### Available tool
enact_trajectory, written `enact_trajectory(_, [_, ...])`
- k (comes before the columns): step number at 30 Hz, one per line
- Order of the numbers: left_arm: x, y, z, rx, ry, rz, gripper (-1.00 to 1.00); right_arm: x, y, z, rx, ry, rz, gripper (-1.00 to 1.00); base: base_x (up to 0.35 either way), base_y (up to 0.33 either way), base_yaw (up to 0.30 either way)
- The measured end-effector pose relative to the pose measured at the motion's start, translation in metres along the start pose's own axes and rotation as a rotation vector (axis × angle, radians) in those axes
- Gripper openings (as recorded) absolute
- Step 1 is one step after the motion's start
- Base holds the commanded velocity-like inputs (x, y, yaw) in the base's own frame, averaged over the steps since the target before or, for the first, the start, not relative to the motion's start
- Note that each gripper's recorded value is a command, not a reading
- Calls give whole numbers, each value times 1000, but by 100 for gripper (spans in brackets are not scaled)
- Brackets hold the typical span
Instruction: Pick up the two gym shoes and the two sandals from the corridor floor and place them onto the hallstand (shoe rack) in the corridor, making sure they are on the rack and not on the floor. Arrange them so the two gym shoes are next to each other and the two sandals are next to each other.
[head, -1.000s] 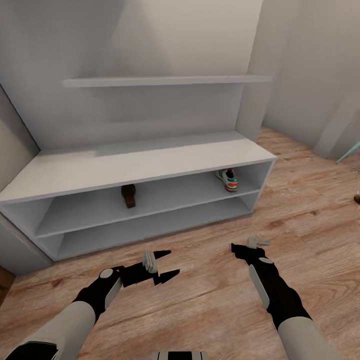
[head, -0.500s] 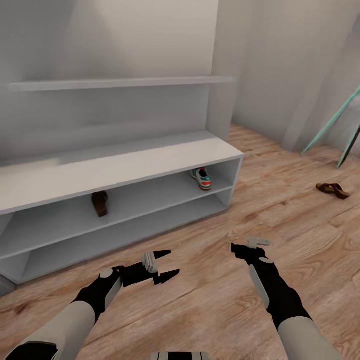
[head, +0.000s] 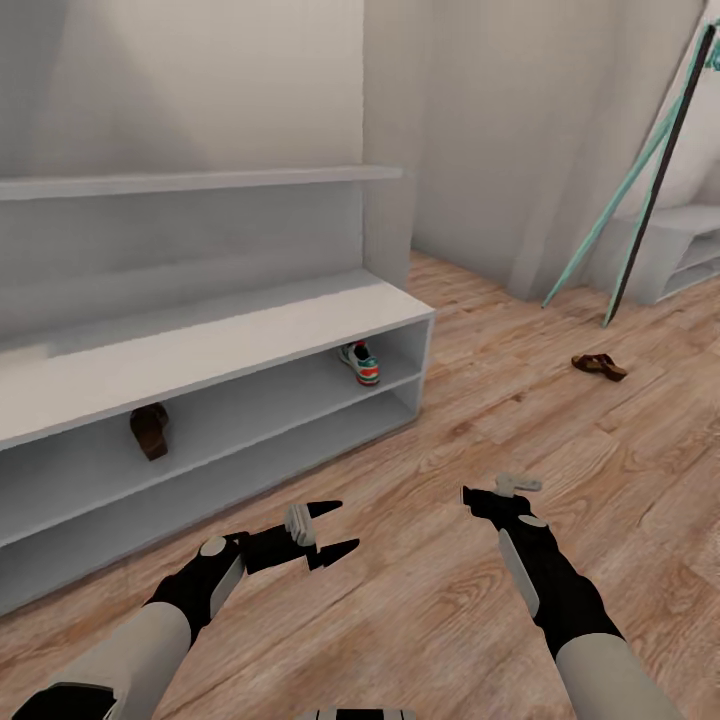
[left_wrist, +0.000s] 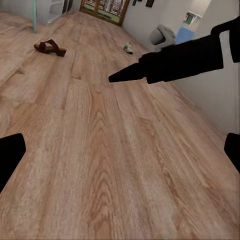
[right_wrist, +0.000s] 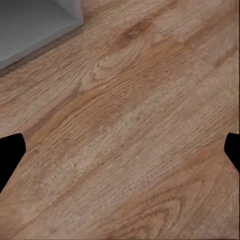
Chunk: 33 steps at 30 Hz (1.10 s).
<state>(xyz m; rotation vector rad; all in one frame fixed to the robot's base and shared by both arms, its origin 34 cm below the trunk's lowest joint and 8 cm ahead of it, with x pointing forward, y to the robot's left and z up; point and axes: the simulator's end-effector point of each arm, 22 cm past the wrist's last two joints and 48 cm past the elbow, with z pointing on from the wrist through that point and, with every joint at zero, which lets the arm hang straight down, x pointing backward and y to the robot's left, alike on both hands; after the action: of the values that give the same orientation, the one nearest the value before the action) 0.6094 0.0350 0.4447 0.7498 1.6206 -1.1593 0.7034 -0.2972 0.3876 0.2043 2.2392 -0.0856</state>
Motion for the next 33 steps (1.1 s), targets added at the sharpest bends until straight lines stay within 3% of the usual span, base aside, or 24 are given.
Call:
enact_trajectory(10, [-24, -6, -1, 2, -16, 43, 100, -26, 1, -15, -5, -45, 7, 100, 0, 0, -284])
enact_trajectory(25, [-28, -7, -2, 1, -20, 49, 100, -30, 1, -17, -5, -52, 8, 100, 4, 0, -284])
enact_trajectory(33, [-30, -8, -2, 2, -20, 53, 100, -32, 1, -19, -6, -56, 8, 100, 198, -105, -284])
